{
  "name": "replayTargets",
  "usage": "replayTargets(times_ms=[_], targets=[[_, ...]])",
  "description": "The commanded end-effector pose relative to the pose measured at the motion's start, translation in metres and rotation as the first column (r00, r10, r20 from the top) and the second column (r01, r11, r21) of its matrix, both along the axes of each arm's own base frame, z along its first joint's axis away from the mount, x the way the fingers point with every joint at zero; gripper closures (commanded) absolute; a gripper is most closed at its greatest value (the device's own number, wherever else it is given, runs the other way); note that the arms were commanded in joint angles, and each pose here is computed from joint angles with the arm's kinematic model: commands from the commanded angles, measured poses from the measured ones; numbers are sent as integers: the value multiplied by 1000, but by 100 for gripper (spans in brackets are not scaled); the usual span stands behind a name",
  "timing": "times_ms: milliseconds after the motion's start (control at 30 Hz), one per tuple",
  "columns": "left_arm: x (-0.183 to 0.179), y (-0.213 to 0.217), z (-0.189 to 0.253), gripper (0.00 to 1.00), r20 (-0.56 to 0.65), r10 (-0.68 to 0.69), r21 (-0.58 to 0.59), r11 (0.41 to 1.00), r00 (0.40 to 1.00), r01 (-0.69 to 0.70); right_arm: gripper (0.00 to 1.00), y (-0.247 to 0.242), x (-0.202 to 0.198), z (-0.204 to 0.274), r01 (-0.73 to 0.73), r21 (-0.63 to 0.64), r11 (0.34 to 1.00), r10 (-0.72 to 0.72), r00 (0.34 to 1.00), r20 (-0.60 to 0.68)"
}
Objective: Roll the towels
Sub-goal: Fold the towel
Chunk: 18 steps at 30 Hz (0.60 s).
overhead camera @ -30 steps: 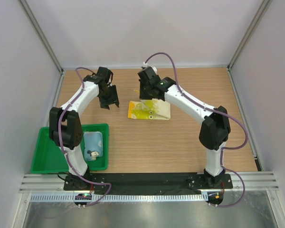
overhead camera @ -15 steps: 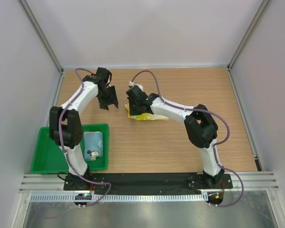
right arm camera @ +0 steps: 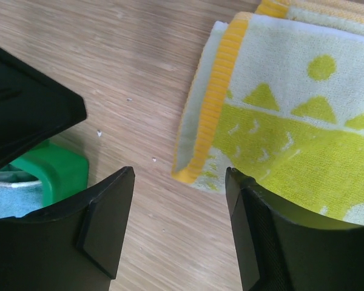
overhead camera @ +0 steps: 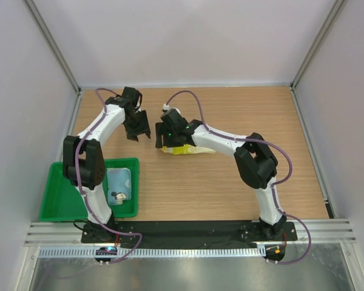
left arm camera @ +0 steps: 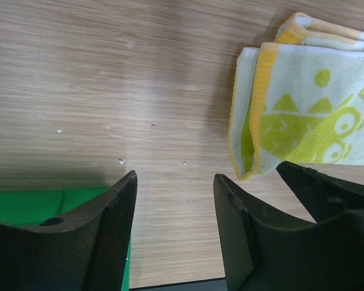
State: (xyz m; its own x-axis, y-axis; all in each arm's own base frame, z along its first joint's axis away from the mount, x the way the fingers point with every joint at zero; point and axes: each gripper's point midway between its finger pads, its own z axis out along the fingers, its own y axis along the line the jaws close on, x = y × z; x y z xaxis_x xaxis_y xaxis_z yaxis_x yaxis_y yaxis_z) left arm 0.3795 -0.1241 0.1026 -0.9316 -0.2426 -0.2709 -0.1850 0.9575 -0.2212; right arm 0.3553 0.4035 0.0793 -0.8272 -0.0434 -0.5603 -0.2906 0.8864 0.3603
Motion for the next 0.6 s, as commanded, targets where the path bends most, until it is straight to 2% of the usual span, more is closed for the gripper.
replayTargets(times_ms=[0,100,133,300,400,567], targets=[[4,2,-2,45,18,6,-2,1000,1000,-6,32,-2,11,88,1,146,989,-19,992,121],[5,-7,-4,45,17,-19,-24,1000,1000,19,32,-36,25,93,68,148,987,-85,990,115],[3,-15,-6,45,11,-47,-40,998,999,48,32,-46,19,91,66,161,985,-81,992,91],[6,-40,-10,44,-15,-78,-88,993,997,77,41,-115,41,64,195,166,967,-198,980,2],[10,-51,-19,43,-45,-79,-122,990,996,73,44,-148,43,34,244,102,964,-240,969,-56],[17,-67,-30,42,-65,-89,-164,983,994,77,49,-170,38,6,258,42,965,-253,962,-103]])
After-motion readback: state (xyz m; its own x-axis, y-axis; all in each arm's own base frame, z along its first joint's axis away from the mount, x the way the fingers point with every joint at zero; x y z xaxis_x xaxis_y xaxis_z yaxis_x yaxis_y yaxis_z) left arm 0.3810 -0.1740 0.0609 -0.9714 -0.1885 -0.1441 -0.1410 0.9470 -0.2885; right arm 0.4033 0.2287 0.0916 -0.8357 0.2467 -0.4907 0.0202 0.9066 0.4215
